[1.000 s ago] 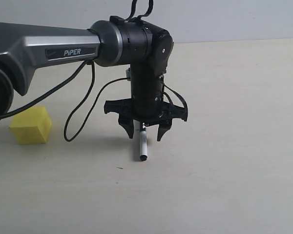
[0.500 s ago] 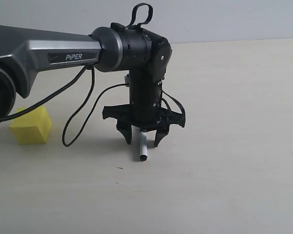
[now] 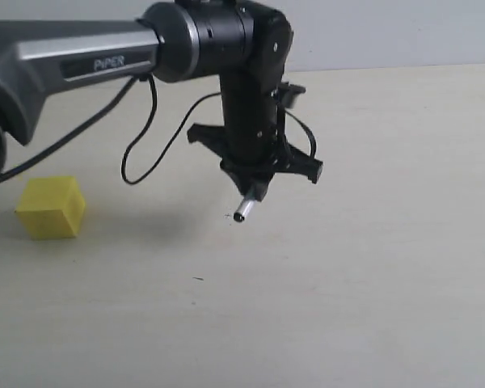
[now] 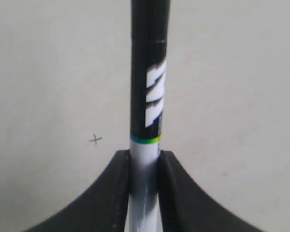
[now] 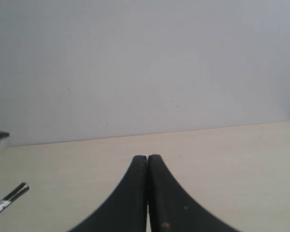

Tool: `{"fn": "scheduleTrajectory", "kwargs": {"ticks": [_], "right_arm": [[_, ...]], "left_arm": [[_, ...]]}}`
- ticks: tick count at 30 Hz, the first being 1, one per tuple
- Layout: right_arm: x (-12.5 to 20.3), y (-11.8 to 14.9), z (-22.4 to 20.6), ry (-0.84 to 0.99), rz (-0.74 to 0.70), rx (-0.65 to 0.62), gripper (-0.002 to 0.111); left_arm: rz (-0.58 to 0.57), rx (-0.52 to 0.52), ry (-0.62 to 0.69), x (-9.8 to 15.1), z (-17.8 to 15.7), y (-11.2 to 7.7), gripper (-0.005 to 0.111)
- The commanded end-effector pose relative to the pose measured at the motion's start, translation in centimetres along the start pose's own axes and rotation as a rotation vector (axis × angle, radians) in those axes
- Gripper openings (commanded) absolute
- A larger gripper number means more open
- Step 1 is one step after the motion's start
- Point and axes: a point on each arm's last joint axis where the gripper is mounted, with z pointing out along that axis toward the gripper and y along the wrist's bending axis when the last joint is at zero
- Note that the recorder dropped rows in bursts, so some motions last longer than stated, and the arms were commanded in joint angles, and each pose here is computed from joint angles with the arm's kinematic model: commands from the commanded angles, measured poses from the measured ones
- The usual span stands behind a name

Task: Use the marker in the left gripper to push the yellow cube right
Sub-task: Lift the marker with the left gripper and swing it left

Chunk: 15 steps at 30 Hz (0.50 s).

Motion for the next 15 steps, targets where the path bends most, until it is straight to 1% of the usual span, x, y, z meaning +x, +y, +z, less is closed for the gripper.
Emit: {"fn": "scheduleTrajectory", "kwargs": {"ticks": [1,3,6,7,9,11,12,14,15], "right_arm": [[0.1,-0.1,0.0,-0.005,-0.001,0.007,0.0],[0.1,-0.1,0.0,-0.005,-0.001,0.007,0.0],[0.1,-0.1,0.0,-0.005,-0.001,0.007,0.0],[0.1,-0.1,0.0,-0.005,-0.001,0.007,0.0],[0.1,-0.1,0.0,-0.005,-0.001,0.007,0.0],[0.1,-0.1,0.0,-0.005,-0.001,0.007,0.0],[0.1,-0.1,0.0,-0.005,-0.001,0.007,0.0],[0.1,-0.1,0.0,-0.005,-0.001,0.007,0.0],[0.1,-0.1,0.0,-0.005,-0.001,0.007,0.0]], "left_arm": [[0.23,-0.025,-0.142,0.3,-6.7,0.6,0.0],[0.275,-0.052,-0.19,0.8,-9.3,2.0,0.0],[0.409,-0.04,-0.222,2.3,-12.2,3.6,0.0],[0.486,-0.032,-0.227,3.3,-13.3,4.3,0.0],[0.578,-0.019,-0.213,5.0,-14.0,5.3,0.0],[0.595,-0.048,-0.202,6.8,-14.9,7.4,0.0],[0.574,-0.069,-0.198,7.4,-15.3,8.7,0.0],[0.513,-0.176,-0.174,8.8,-16.0,11.7,0.0],[0.501,-0.237,-0.162,9.3,-16.4,12.9,0.0]]}}
